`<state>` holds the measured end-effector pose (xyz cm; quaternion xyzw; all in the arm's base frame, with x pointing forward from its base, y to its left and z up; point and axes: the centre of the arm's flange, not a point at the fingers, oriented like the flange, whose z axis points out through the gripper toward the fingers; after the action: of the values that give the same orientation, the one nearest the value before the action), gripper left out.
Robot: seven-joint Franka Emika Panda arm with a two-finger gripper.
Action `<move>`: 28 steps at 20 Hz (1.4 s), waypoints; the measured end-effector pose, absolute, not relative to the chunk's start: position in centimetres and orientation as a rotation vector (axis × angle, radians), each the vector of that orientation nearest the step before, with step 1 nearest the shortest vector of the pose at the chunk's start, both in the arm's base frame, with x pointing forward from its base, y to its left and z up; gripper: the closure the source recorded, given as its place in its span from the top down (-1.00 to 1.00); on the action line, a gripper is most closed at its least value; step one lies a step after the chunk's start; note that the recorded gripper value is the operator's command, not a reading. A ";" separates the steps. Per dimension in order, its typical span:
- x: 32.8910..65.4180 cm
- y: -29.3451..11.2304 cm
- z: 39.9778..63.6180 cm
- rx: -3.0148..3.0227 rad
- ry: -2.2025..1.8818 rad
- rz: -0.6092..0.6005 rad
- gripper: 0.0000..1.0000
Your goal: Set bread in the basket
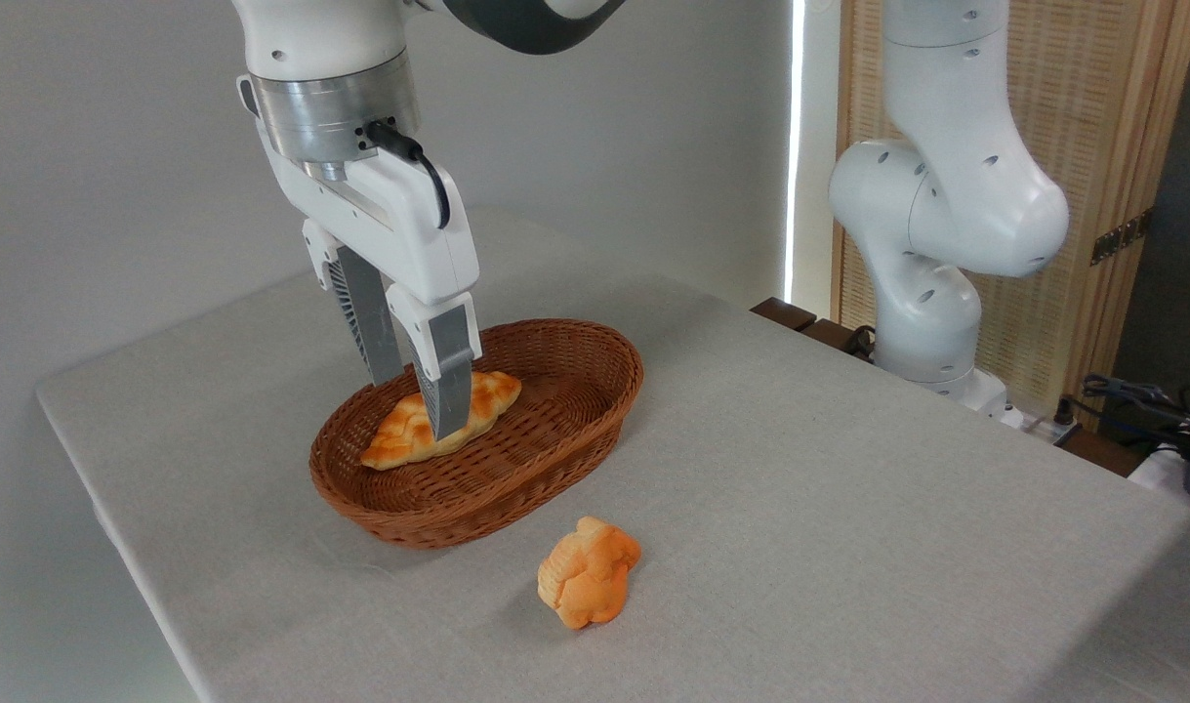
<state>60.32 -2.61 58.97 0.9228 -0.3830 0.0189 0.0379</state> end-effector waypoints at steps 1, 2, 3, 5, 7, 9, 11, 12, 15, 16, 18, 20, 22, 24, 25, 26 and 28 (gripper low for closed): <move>60.3 -2.6 59.0 2.831 -1.175 0.058 1.00; 60.3 -2.6 59.0 2.831 -1.175 0.057 1.00; 60.3 -2.6 59.0 2.831 -1.175 0.057 1.00; 60.3 -2.6 59.0 2.830 -1.176 0.057 1.00; 60.3 -2.6 59.0 2.830 -1.176 0.057 1.00; 60.3 -2.6 59.0 2.830 -1.176 0.057 1.00; 60.3 -2.6 59.0 2.830 -1.176 0.057 1.00; 60.3 -2.6 59.0 2.830 -1.176 0.057 1.00; 60.3 -2.6 59.0 2.830 -1.176 0.057 1.00; 60.3 -2.6 59.0 2.830 -1.176 0.056 1.00; 60.1 -2.8 58.7 2.820 -1.178 0.023 1.00; 59.6 -3.7 58.4 2.795 -1.196 -0.033 1.00; 59.3 -4.5 58.1 2.776 -1.213 -0.071 1.00; 59.2 -4.7 58.0 2.771 -1.216 -0.081 1.00; 59.2 -4.7 58.0 2.770 -1.216 -0.083 1.00; 59.2 -4.6 58.0 2.771 -1.215 -0.083 1.00; 59.2 -4.6 58.0 2.771 -1.215 -0.083 1.00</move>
<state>59.19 -4.63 57.98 0.9139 -0.4008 -0.0273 0.0575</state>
